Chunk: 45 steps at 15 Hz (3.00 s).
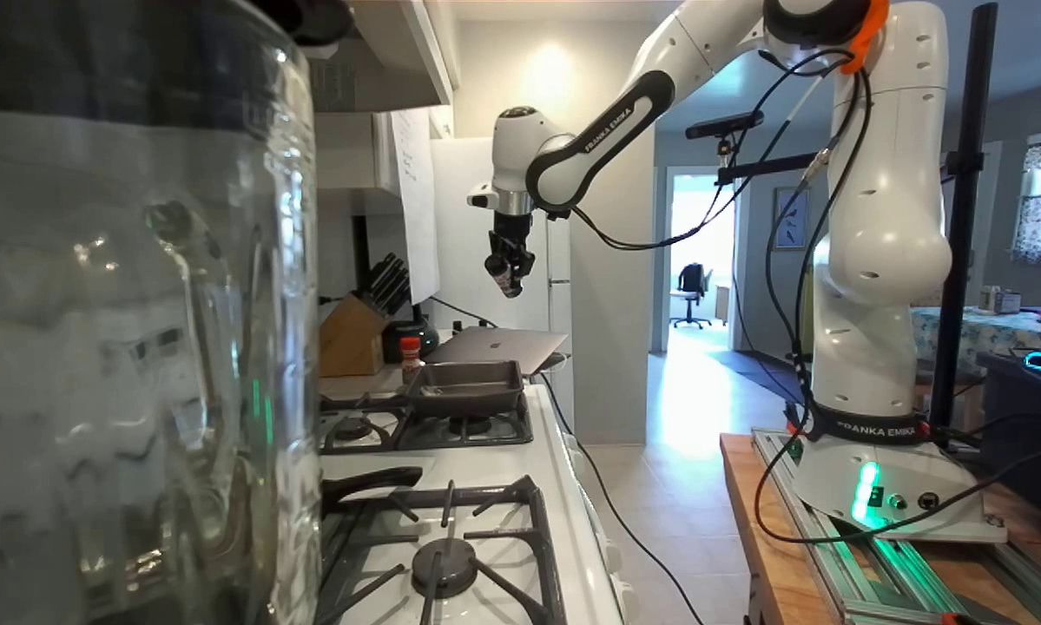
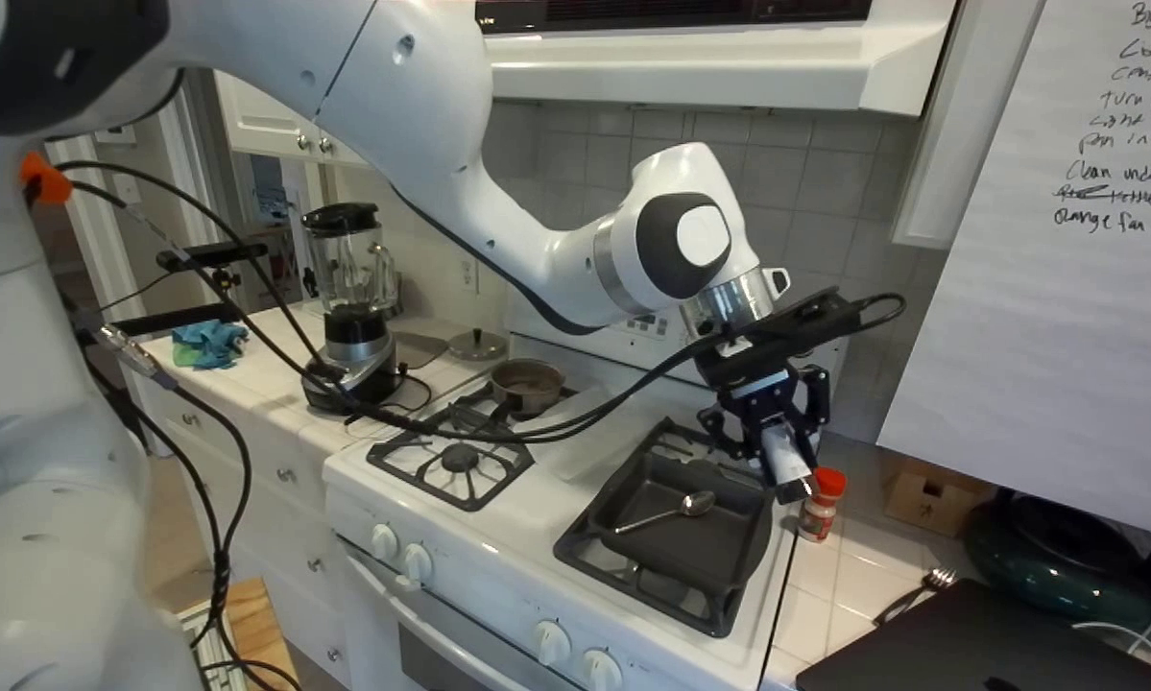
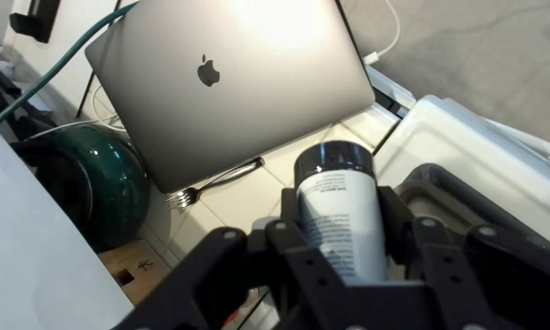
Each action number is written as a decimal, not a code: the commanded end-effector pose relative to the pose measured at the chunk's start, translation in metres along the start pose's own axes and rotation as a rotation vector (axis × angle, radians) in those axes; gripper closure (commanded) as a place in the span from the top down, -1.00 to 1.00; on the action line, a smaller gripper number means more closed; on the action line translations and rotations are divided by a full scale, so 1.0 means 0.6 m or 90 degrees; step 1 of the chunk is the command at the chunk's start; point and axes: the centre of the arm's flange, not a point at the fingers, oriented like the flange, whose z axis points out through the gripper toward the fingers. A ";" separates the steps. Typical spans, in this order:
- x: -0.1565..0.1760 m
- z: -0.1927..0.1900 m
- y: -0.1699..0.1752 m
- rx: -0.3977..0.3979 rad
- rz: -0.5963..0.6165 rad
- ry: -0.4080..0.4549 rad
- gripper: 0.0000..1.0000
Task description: Put some black pepper into the baking pan
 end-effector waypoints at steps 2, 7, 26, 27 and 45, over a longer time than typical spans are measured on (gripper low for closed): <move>0.029 -0.023 -0.039 -0.060 -0.139 -0.050 -0.59; 0.073 -0.034 -0.093 -0.111 -0.287 -0.084 -0.59; 0.109 -0.021 -0.153 -0.287 -0.804 -0.280 -0.59; 0.107 -0.020 -0.155 -0.306 -0.824 -0.296 -0.59; 0.124 -0.009 -0.187 -0.485 -0.678 -0.426 -0.59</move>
